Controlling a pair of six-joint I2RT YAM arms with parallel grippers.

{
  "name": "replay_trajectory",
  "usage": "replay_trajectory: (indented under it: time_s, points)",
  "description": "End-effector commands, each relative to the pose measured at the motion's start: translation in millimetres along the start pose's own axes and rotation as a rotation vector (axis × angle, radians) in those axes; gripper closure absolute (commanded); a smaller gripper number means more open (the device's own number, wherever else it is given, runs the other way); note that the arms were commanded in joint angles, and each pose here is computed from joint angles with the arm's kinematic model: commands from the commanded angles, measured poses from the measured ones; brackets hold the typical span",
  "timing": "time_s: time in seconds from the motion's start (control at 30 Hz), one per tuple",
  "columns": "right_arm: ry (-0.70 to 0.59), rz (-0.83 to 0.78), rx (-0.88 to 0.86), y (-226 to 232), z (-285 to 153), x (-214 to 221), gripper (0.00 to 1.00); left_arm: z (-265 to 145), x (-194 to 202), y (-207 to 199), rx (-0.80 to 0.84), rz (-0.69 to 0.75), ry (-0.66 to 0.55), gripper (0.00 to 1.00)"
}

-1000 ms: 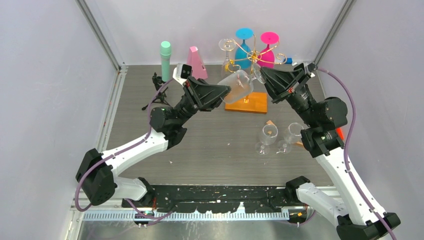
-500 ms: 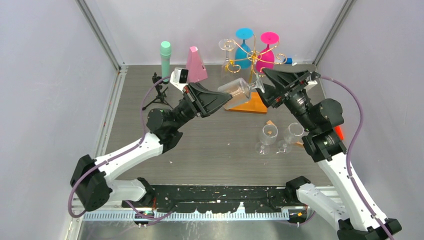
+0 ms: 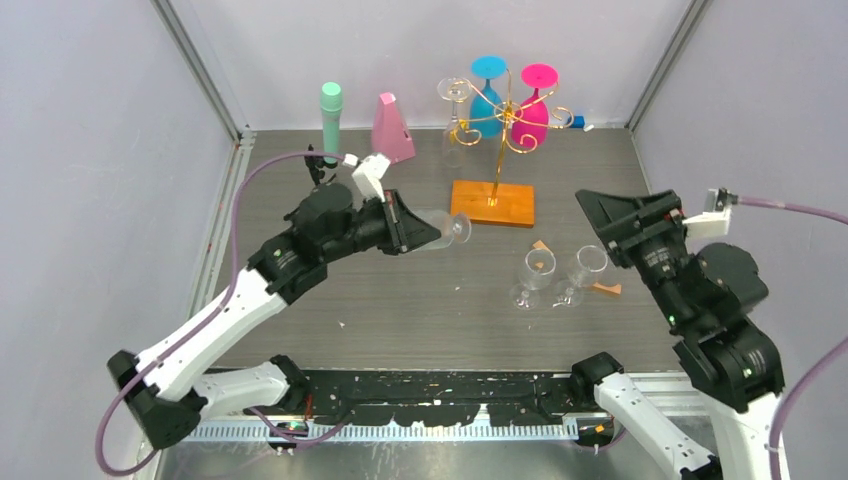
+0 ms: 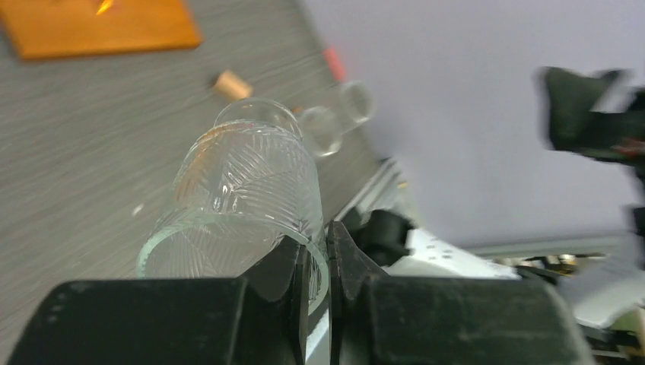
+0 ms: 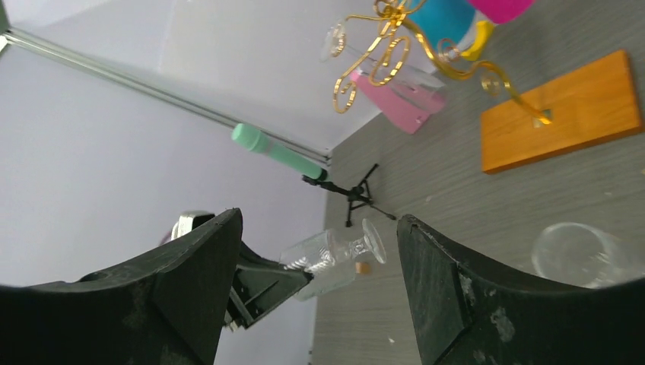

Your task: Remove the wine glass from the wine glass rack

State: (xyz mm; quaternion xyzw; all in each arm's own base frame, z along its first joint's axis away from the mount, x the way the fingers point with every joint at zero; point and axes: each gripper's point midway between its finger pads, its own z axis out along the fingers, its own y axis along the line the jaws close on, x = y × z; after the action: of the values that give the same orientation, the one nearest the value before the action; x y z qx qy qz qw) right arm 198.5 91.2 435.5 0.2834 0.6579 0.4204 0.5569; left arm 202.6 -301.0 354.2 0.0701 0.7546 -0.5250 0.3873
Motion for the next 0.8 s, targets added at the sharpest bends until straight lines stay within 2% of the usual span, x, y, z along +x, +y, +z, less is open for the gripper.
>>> replay_trajectory:
  time_s: [0.0, 0.17, 0.3, 0.47, 0.77]
  points:
    - [0.064, -0.156, 0.209, -56.8, -14.2, 14.2, 0.21, 11.6, 46.9, 61.2, -0.262, 0.124, 0.261, 1.0]
    - [0.158, -0.142, 0.271, -76.4, -5.3, 37.3, 0.26, 46.9, 69.8, 92.1, -0.466, 0.26, 0.414, 1.0]
    - [0.103, -0.155, 0.288, -81.9, -5.4, 28.4, 0.27, 69.1, 76.2, 99.3, -0.549, 0.362, 0.512, 1.0]
    - [0.05, -0.141, 0.331, -95.1, -6.0, 23.2, 0.28, 84.3, 92.0, 99.3, -0.573, 0.426, 0.648, 1.0]
    - [0.041, -0.141, 0.362, -101.8, -8.7, 22.0, 0.29, 116.5, 120.3, 107.5, -0.564, 0.425, 0.744, 1.0]
